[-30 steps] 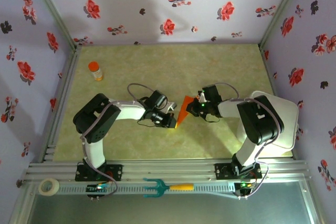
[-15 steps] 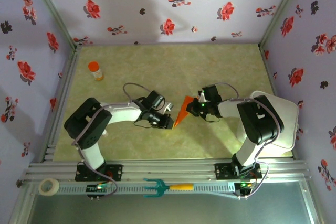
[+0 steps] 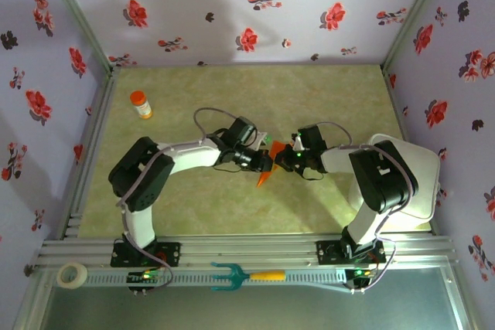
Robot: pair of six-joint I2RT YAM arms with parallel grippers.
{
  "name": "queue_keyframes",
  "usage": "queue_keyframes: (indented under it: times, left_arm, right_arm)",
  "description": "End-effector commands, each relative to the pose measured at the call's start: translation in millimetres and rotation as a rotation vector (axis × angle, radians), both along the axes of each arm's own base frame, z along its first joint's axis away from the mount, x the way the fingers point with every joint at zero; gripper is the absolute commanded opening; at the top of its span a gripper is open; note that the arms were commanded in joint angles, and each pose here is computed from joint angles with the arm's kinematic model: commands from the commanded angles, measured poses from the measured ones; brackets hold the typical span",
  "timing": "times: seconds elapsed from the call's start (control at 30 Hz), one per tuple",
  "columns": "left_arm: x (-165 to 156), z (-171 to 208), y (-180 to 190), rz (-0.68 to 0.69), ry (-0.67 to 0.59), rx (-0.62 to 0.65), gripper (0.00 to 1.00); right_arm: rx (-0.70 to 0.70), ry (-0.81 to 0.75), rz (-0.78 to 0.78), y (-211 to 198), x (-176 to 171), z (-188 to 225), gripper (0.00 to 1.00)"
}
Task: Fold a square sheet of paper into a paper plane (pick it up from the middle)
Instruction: Fold the wing for the fifth time at the center of the table.
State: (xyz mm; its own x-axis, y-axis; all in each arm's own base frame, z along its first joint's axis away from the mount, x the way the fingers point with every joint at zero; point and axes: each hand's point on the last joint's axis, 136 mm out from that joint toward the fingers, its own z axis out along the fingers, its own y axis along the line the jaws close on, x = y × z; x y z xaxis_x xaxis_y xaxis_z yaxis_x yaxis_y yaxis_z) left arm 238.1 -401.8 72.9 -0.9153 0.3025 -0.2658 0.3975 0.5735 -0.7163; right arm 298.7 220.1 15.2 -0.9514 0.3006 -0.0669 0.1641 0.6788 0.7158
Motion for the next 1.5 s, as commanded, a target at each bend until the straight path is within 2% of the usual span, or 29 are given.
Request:
queue_keyframes:
  times: [0.0,0.37,0.77,1.1,1.2,1.27,1.37,1.47]
  left_arm:
    - [-10,-15,-9,-0.037,0.059,0.012,0.01]
    - [-22,-70,19,-0.017,0.104,0.160,0.01]
    - [-35,-67,38,0.008,0.100,0.172,0.06]
    - [-58,-76,69,0.045,0.132,0.211,0.03]
    - [-60,-64,66,0.037,0.110,0.191,0.00]
    - [-54,-42,55,0.029,0.060,0.137,0.00]
    - [-40,-10,42,0.034,-0.014,0.060,0.00]
    - [-20,4,30,0.050,-0.047,0.018,0.00]
  right_arm:
    - [-0.143,0.094,-0.055,-25,-13,-38,0.04]
    - [-0.151,0.098,-0.055,-27,-14,-40,0.04]
    - [-0.173,0.112,-0.047,-29,-16,-45,0.03]
    - [-0.170,0.109,-0.049,-29,-15,-43,0.03]
    - [-0.165,0.106,-0.048,-28,-14,-42,0.03]
    - [-0.160,0.108,-0.049,-28,-15,-42,0.03]
    - [-0.154,0.105,-0.050,-27,-14,-40,0.03]
    - [-0.148,0.102,-0.053,-26,-13,-40,0.03]
